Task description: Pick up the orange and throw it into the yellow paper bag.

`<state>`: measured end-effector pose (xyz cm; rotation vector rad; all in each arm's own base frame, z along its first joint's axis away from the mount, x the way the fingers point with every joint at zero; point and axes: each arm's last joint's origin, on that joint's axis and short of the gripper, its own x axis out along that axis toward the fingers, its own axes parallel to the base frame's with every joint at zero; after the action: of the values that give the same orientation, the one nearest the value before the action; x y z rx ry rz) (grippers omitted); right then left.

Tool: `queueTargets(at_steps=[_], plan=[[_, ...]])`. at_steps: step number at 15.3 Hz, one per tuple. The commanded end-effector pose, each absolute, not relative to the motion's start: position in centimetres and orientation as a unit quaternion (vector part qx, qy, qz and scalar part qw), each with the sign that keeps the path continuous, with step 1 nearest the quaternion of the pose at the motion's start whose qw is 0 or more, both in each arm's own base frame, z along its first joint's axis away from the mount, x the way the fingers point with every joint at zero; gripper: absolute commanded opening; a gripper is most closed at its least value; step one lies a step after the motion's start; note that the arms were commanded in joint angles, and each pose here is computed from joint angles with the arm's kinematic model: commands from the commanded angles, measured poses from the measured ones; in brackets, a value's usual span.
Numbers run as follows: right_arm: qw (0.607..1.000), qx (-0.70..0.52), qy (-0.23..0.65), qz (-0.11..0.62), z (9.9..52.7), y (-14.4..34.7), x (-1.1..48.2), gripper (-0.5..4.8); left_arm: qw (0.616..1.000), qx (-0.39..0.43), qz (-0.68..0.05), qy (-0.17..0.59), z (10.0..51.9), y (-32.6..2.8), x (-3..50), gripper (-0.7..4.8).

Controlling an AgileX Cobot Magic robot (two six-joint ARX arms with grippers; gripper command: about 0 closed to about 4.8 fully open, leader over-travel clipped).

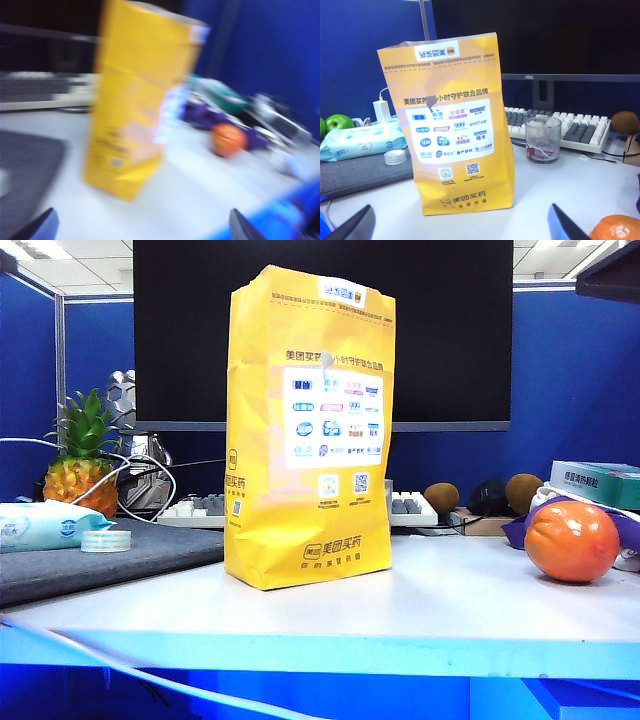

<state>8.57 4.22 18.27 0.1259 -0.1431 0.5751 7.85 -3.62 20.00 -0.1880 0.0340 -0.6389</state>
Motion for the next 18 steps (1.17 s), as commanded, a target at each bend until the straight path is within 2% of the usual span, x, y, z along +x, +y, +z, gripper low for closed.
queueTargets(at_steps=[1,4,6,8,11,14,17,18], plan=[[0.954,0.064,-0.077,0.283,18.2,4.2,8.6,4.79,0.958,-0.093,-0.269,-0.025,20.8,-3.3,7.9,4.79],[0.955,0.062,-0.070,0.282,18.0,4.2,8.6,4.79,0.977,-0.056,-0.204,-0.032,20.7,-3.0,8.1,4.79],[0.958,0.059,-0.076,0.269,18.1,4.2,8.6,4.79,0.976,-0.050,-0.204,-0.063,21.2,-3.0,8.0,4.79],[0.968,0.039,-0.101,0.228,19.2,3.9,8.5,4.79,0.974,-0.058,-0.199,-0.094,22.3,-2.9,7.9,4.79],[0.982,0.020,-0.132,0.135,21.6,3.1,8.0,4.79,0.978,-0.043,-0.185,-0.086,24.0,-3.0,8.5,4.79],[0.987,0.000,-0.153,0.049,23.1,2.5,7.8,4.79,0.975,-0.002,-0.217,-0.048,27.4,-4.2,11.4,4.79],[0.990,-0.004,-0.134,0.051,23.6,3.4,9.8,4.79,0.944,0.013,-0.329,0.016,31.1,-6.9,17.2,4.79],[0.993,-0.016,-0.101,0.054,24.1,3.9,11.1,4.79,0.936,0.012,-0.351,0.033,32.0,-7.7,19.1,4.79]])
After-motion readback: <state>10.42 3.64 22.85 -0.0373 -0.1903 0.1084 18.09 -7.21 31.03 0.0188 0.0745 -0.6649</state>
